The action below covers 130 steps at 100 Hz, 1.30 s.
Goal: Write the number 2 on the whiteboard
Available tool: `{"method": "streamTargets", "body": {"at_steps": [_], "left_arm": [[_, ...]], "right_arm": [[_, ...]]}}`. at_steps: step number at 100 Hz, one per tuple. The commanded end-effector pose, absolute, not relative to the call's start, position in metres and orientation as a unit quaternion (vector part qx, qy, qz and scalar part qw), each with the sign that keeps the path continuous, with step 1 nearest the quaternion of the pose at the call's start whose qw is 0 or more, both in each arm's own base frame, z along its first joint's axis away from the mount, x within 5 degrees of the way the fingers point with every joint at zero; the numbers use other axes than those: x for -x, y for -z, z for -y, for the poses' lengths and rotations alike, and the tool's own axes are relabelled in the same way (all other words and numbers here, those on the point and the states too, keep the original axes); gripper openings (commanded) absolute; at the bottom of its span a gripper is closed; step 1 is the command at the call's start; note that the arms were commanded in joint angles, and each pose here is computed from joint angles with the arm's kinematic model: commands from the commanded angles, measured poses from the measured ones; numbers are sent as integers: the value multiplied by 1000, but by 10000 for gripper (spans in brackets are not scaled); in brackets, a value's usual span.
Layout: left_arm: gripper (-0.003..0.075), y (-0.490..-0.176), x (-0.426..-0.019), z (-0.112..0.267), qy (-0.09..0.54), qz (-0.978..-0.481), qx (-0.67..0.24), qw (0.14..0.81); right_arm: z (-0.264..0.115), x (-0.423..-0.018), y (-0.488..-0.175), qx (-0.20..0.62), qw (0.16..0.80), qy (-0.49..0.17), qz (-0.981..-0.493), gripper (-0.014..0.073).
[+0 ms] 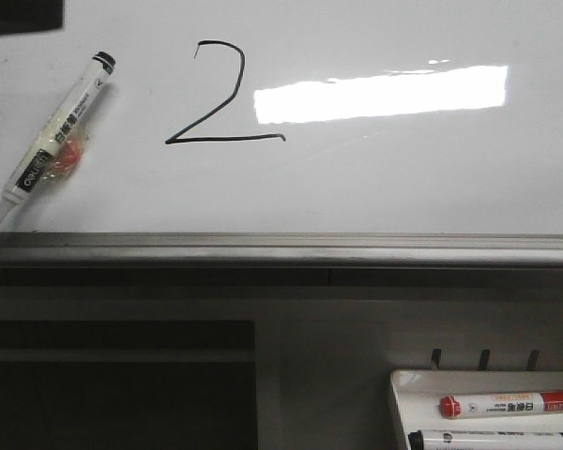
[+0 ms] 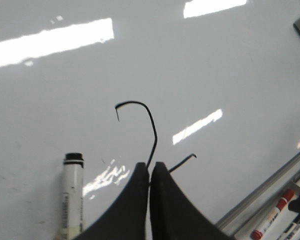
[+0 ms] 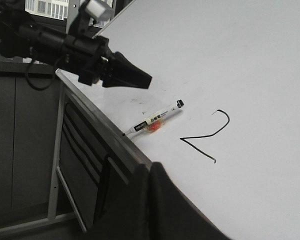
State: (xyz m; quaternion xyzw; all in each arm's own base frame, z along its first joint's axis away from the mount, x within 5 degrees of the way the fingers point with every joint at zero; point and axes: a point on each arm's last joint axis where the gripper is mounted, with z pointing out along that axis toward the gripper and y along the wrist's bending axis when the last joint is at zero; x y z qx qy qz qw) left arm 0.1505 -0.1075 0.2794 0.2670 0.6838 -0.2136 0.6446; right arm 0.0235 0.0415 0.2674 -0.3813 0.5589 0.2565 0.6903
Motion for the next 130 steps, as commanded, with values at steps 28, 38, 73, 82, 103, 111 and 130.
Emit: {"method": "streamTargets", "body": {"at_steps": [28, 38, 73, 82, 103, 111, 130], "left_arm": [[-20, -344, -97, 75, 246, -544, -228, 769], [-20, -345, -96, 75, 246, -541, -227, 771], [-20, -349, -92, 59, 204, -541, -195, 792], [-20, -348, -90, 46, 163, -554, -168, 799], [-20, -347, -88, 33, 118, -561, -127, 809], [-20, -346, -89, 31, 111, -564, -121, 810], [-20, -338, -72, 22, 97, -554, -96, 821]], "right_arm": [[-38, -25, -281, 352, 717, -257, -545, -60], [-38, -25, -281, 352, 717, -257, -545, -60], [-38, -25, -281, 351, 717, -257, -544, -61], [-38, -25, -281, 351, 717, -257, -544, -61], [-38, -25, -281, 351, 717, -257, -544, -61], [-38, -25, -281, 351, 717, -257, -544, -60], [-38, -25, -281, 352, 717, -257, -545, -61]]}}
